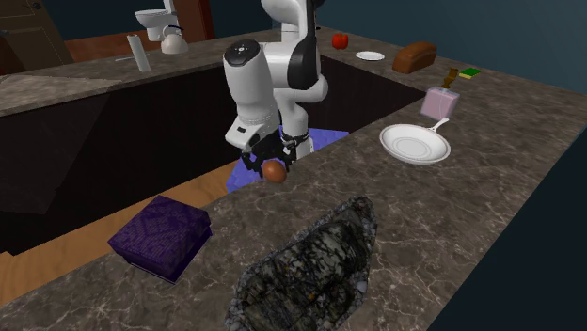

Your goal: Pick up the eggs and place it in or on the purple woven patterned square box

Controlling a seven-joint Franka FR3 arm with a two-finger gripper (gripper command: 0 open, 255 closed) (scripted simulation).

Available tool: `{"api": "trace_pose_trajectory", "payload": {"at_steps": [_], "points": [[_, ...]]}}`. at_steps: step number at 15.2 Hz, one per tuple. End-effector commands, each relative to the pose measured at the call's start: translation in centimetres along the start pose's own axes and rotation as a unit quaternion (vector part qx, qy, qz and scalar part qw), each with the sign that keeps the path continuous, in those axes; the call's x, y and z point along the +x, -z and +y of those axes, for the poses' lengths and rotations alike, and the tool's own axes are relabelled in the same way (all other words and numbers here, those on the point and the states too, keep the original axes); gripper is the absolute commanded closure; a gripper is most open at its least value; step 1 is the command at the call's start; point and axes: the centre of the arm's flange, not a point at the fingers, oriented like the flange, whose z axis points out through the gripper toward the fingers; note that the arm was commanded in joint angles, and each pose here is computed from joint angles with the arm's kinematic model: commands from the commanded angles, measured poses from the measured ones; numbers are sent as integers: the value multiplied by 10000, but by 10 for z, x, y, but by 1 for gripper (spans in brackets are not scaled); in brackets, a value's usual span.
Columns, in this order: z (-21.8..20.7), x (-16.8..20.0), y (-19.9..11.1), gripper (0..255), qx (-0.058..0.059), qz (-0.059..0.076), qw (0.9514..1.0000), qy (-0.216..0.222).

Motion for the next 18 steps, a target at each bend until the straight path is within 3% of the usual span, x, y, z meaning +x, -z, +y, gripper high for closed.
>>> {"api": "trace_pose_trajectory", "payload": {"at_steps": [1,18], "points": [[-1,-2,12,255,0,-2,10000,0],[-13,-12,100,255,0,-2,10000,0]]}}
